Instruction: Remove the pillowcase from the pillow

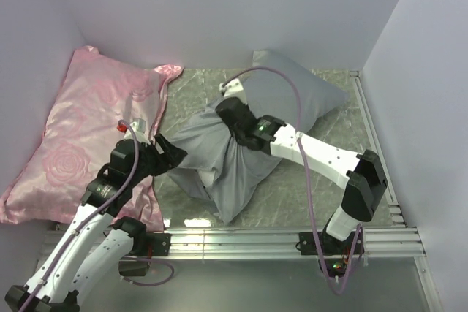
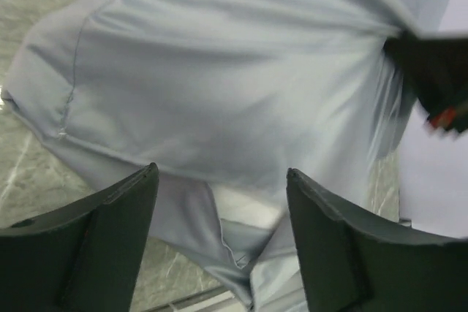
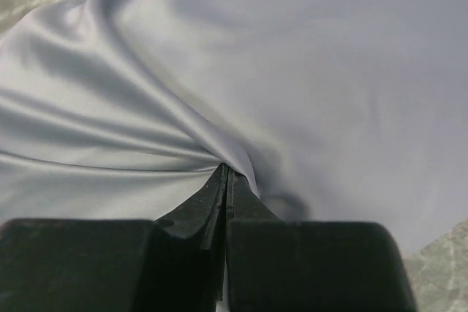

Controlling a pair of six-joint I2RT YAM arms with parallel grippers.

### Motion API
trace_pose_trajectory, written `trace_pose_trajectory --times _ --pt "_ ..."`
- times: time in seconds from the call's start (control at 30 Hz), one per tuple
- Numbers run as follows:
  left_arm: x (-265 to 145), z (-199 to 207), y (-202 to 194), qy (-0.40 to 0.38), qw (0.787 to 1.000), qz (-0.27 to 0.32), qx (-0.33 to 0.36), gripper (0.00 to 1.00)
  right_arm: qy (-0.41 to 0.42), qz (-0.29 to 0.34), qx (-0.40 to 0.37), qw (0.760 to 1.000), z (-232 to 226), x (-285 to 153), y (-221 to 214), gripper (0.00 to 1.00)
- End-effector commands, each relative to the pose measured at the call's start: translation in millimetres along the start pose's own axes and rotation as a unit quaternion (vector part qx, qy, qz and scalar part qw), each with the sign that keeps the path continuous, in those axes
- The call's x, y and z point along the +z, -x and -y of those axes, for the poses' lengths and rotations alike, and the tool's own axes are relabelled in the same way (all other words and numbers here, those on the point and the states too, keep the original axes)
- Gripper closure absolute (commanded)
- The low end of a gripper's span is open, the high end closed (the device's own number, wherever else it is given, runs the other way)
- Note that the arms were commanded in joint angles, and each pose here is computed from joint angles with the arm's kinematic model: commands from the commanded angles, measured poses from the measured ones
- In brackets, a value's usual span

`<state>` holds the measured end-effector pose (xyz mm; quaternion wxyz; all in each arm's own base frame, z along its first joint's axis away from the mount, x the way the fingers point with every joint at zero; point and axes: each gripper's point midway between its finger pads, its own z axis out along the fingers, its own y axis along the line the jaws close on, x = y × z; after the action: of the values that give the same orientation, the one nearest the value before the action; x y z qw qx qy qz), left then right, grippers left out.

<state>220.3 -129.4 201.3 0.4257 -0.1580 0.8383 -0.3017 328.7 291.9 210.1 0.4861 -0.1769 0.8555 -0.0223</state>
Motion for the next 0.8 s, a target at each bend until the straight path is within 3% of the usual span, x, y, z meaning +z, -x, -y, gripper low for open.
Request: trace_pose_trajectory --times 0.0,0.3,0.5,0.6,0.77 --pt "2 13 -15 -0.049 0.998 -0.027 -0.011 0.28 0.014 0.038 0.093 0.995 30 -6 46 1.0" --pt "10 20 -38 -0.104 0.992 -0.058 -0.027 0.5 0.031 0.039 0.137 0.989 35 13 65 1.0" --pt "15 36 -48 -0.142 0.986 -0.084 -0.016 0.56 0.027 0.028 0.148 0.988 38 24 56 1.0" --pt "22 37 -59 -0.151 0.984 -0.096 -0.021 0.55 0.022 0.026 0.155 0.987 43 27 55 1.0" --pt "36 39 -76 -0.155 0.981 -0.109 -0.029 0.37 0.017 0.03 0.162 0.986 49 27 59 1.0"
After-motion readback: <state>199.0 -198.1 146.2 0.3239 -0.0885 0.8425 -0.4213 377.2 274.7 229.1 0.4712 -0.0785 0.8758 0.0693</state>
